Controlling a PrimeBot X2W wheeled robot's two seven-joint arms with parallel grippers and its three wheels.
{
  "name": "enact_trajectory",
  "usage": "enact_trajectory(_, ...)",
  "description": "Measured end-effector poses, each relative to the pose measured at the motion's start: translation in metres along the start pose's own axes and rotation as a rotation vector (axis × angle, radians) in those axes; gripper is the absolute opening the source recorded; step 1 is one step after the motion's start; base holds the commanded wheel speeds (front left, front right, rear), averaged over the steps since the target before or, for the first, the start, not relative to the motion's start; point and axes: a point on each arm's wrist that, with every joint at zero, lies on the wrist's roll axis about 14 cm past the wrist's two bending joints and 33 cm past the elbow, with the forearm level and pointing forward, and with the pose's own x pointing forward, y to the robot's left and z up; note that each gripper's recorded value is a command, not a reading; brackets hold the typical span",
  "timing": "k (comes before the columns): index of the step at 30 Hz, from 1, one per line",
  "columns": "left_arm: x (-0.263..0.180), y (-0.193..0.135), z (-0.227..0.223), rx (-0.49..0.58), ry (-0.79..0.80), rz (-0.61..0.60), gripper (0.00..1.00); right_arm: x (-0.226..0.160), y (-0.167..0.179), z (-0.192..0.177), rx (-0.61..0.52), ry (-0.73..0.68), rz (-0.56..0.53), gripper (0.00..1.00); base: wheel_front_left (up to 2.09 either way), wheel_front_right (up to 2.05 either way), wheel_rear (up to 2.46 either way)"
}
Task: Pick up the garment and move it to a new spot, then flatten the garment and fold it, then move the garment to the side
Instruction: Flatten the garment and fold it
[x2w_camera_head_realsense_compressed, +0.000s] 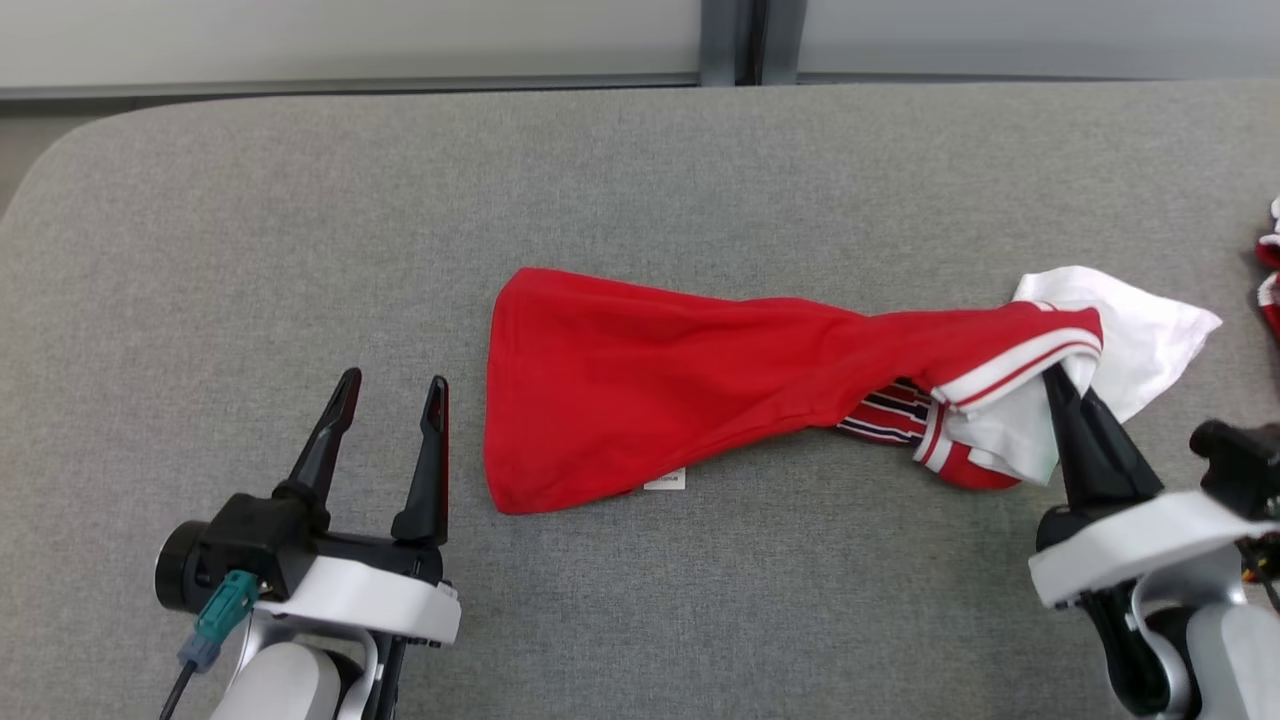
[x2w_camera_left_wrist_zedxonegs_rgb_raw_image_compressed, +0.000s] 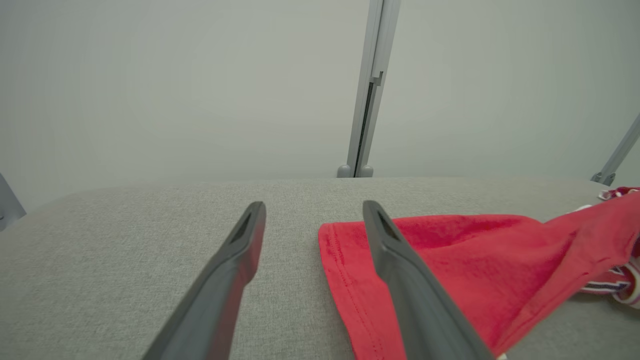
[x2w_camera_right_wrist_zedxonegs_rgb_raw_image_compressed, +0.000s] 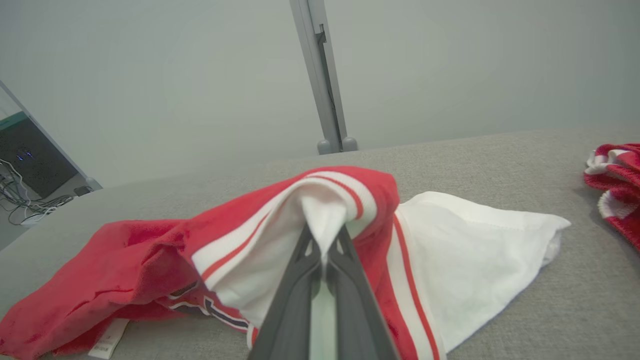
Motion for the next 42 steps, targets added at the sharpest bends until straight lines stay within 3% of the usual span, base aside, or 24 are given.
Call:
enact_trajectory(6, 0.010, 0.003, -0.007, 0.000, 0.011, 0.002, 1.00, 0.034, -0.012, -0.008, 0.013, 0.036, -0.009, 0.00, 0.00, 0.00, 0.00)
enact_trajectory(8, 0.012, 0.003, -0.010, -0.002, 0.018, 0.000, 1.00, 0.044, -0.016, -0.011, 0.009, 0.040, -0.010, 0.84, 0.00, 0.00, 0.00)
enact_trajectory(9, 0.014, 0.003, -0.011, -0.004, 0.019, 0.001, 1.00, 0.048, -0.017, -0.013, 0.008, 0.041, -0.008, 1.00, 0.00, 0.00, 0.00)
enact_trajectory(21, 0.024, 0.000, -0.017, -0.002, 0.026, -0.013, 1.00, 0.056, -0.038, 0.018, -0.025, -0.113, -0.038, 1.00, 0.00, 0.00, 0.00)
enact_trajectory(31, 0.025, -0.008, -0.001, 0.012, -0.019, -0.041, 1.00, 0.022, -0.035, 0.072, -0.199, -0.261, -0.042, 1.00, 0.00, 0.00, 0.00)
enact_trajectory(36, 0.015, -0.008, 0.004, 0.021, -0.026, -0.040, 1.00, -0.003, -0.023, 0.066, -0.240, -0.226, -0.033, 1.00, 0.00, 0.00, 0.00)
enact_trajectory(42, 0.000, -0.008, 0.007, 0.029, -0.023, -0.035, 1.00, -0.031, -0.005, 0.044, -0.201, -0.168, -0.026, 1.00, 0.00, 0.00, 0.00)
